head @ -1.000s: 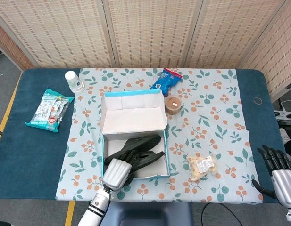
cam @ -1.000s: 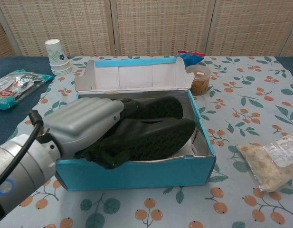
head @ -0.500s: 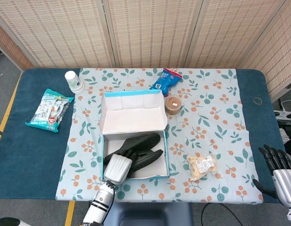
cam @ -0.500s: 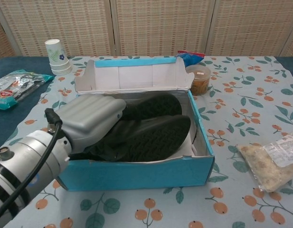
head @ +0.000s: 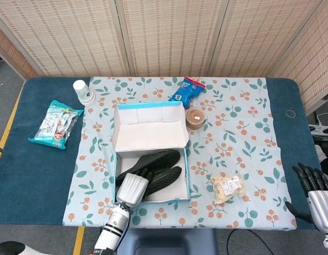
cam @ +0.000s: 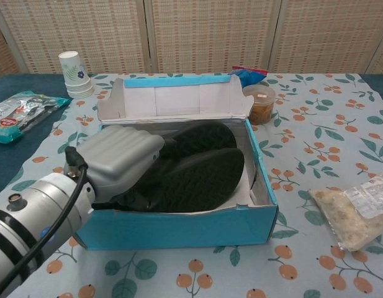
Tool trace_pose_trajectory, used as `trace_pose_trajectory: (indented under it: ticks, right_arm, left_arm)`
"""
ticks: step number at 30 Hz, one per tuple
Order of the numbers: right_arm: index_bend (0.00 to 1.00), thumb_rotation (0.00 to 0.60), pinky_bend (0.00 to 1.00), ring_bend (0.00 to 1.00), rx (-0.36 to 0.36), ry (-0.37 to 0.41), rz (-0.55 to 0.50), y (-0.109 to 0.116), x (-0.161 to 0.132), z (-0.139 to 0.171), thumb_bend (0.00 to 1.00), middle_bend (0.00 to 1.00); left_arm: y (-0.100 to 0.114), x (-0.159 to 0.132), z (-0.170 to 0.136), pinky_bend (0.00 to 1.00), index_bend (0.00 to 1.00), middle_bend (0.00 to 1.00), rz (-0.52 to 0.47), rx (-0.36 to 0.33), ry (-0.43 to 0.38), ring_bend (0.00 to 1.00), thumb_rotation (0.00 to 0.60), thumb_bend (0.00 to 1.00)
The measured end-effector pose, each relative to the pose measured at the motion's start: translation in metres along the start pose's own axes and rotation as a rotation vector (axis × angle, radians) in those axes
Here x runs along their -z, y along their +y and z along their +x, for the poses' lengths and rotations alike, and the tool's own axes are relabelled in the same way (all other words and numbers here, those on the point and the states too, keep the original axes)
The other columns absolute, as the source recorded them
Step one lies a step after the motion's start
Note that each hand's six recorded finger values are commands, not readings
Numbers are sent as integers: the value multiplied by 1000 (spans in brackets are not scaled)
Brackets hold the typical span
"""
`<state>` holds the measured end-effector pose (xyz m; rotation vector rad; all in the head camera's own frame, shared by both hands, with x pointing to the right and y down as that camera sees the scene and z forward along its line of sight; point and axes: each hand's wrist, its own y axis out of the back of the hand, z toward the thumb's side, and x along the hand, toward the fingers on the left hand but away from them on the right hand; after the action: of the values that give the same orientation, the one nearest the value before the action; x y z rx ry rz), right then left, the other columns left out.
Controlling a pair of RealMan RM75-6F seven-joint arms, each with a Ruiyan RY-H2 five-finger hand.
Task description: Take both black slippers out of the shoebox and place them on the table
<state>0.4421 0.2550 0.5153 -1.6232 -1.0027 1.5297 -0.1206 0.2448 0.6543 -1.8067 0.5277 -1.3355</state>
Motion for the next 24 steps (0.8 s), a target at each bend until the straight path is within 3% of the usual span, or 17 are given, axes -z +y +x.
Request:
trace_pose_trajectory:
  ticks: [6,12,24]
  right_arm:
    - [0,567,0,0,5,-2,-3,1,0,1,155,0]
    - [0,566,0,0,6,-4,-4,1,1,1,156,0]
    - [0,566,0,0,9,-10,-8,2,2,0,156,0]
  left_arm:
    - [-4,-1,-2,759,625,760,-17,40,-8,679,600,532]
    - [1,-2,-1,846,790,915,-36,14,-12,797,600,669]
    - [10,-1,-1,908,899,984,-78,-55,-30,862,600,772]
